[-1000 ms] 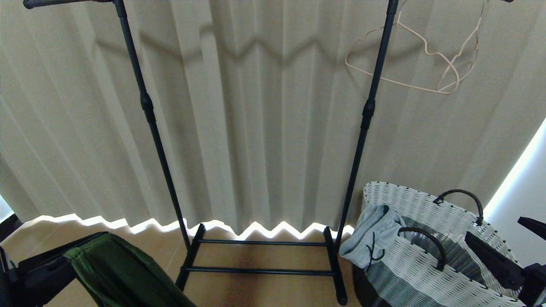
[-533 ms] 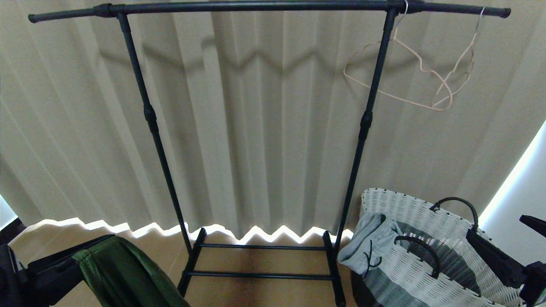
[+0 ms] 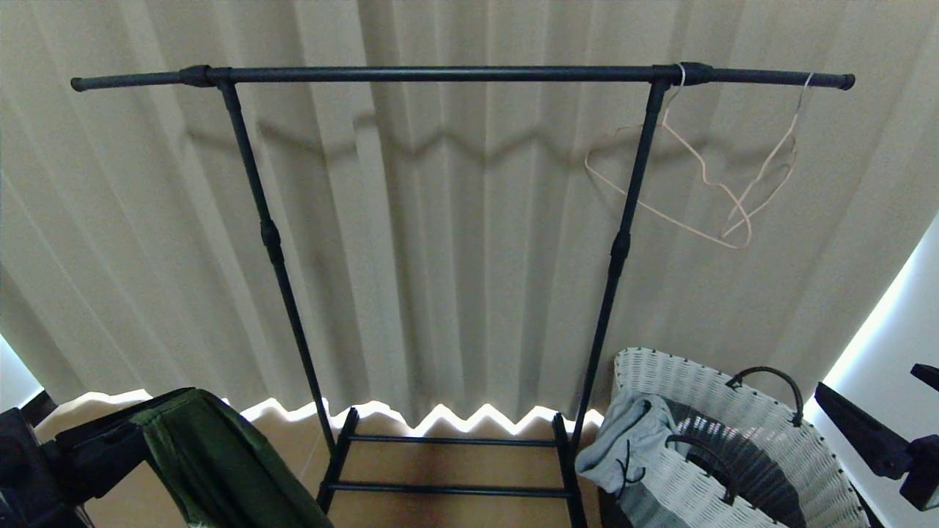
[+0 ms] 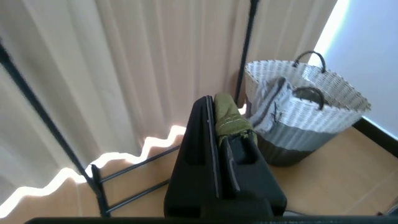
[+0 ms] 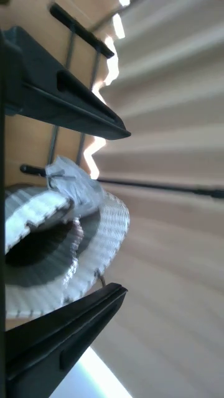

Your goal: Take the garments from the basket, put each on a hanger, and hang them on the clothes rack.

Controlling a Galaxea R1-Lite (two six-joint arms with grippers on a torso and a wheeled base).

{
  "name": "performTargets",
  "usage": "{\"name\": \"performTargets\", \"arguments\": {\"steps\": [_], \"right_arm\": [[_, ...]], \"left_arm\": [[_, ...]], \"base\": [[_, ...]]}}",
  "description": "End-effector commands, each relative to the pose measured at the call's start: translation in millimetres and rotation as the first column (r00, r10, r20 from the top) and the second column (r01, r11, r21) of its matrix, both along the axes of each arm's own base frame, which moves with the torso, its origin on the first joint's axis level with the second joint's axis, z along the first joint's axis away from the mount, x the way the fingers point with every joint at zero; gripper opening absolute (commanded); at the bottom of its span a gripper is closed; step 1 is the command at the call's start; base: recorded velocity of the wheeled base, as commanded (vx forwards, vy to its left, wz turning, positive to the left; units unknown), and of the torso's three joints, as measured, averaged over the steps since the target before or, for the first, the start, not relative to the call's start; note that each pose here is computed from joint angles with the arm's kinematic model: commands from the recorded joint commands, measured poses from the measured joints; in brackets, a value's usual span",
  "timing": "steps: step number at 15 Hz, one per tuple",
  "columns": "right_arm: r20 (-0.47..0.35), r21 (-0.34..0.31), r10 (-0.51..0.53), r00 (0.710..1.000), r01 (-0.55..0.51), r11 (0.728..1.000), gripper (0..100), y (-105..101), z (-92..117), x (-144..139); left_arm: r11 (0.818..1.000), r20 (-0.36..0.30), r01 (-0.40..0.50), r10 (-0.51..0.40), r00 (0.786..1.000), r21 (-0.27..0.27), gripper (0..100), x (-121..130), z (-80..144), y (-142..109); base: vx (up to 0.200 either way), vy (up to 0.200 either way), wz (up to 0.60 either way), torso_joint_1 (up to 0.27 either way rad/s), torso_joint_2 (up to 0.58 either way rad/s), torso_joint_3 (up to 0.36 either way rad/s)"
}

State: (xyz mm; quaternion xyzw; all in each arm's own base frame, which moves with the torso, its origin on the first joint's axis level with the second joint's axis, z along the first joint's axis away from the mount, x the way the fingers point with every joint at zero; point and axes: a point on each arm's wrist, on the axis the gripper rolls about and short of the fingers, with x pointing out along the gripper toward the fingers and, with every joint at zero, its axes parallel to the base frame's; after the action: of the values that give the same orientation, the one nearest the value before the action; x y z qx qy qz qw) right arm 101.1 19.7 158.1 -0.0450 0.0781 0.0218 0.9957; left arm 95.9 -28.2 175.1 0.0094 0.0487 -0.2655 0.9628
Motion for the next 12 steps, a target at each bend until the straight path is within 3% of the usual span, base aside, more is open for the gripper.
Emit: {"name": "performTargets", "arguments": {"steps": [1, 6, 12], "right_arm": [[-0.012, -0.003, -0.024, 1.000, 0.024, 1.000, 100, -1.8, 0.1, 4.1], [-0.009, -0.001, -0.024, 1.000, 0.024, 1.000, 100, -2.0, -0.3, 3.3], [-0.023, -0.011, -0.025, 0.999, 0.024, 1.000, 100, -1.9, -1.9, 3.8]], "left_arm": [[1.000, -0.019, -0.027, 0.027, 0.999, 0.011, 0, 5.2, -2.0, 1.7], [0.999, -0.027, -0.046, 0.046, 0.999, 0.017, 0, 6.4, -4.0, 3.7], [0.999, -0.023, -0.040, 0.040, 0.999, 0.015, 0, 4.2, -4.3, 3.6]], "base": [[0.000, 0.000, 0.00, 0.154, -0.47, -0.325], [0.000, 0.000, 0.00, 0.161, -0.44, -0.289], [0.000, 0.000, 0.00, 0.021, -0.05, -0.034]]}}
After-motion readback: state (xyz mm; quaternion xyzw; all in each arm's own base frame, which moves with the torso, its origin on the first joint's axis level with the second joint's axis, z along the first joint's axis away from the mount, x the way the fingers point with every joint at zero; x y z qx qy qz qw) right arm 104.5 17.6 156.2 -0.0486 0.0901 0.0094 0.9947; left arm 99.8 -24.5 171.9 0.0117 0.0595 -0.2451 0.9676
